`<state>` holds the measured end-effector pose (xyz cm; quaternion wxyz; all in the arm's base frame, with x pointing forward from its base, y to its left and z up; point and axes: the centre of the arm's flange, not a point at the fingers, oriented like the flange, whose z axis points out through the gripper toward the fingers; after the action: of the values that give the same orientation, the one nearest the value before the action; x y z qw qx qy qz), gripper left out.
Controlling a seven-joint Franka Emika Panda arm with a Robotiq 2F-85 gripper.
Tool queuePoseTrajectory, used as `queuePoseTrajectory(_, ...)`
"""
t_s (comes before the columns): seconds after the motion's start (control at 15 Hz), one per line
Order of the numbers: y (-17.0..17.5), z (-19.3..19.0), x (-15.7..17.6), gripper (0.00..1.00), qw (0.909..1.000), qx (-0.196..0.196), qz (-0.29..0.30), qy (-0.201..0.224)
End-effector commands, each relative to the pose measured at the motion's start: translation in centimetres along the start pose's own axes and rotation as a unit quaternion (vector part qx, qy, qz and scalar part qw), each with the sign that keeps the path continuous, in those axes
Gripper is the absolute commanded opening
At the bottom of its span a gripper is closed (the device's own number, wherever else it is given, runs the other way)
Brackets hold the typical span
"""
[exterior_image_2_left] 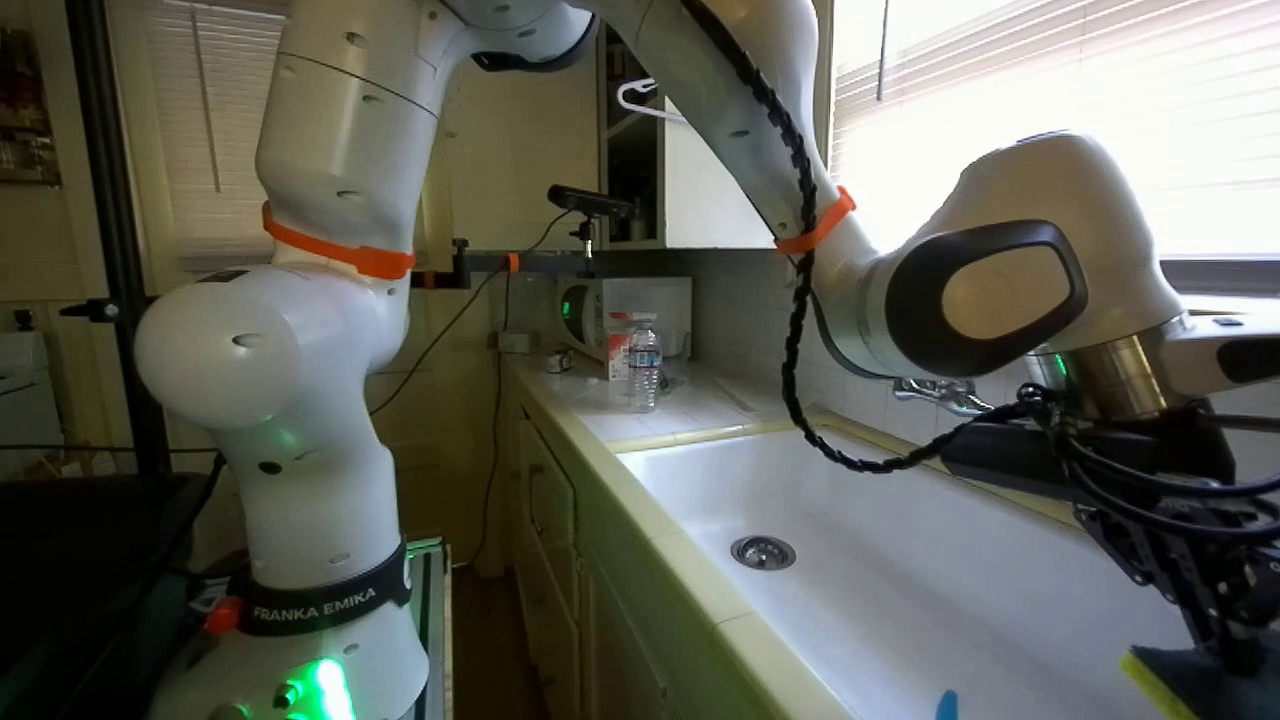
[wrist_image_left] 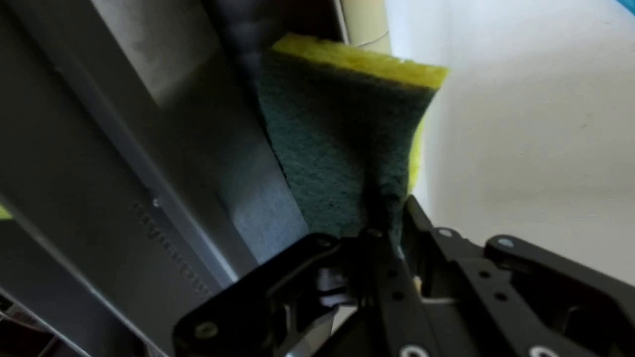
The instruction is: Use the sponge to wipe the sink
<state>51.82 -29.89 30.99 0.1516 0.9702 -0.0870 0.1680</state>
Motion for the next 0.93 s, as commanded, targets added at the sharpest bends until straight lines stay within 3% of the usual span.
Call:
queuePoseTrajectory(0.0, 0.4, 0.7, -0.2, 0.44, 0.9999, -0.014, 0.010, -0.001)
queuePoseTrajectory(0.47, 0.3, 0.3, -0.6, 0.97, 0.9981, -0.058, -0.011, -0.016)
queuePoseTrajectory(0.87, -0.8, 1.3, -0.7, 1.00, 0.9968, -0.071, -0.024, -0.027)
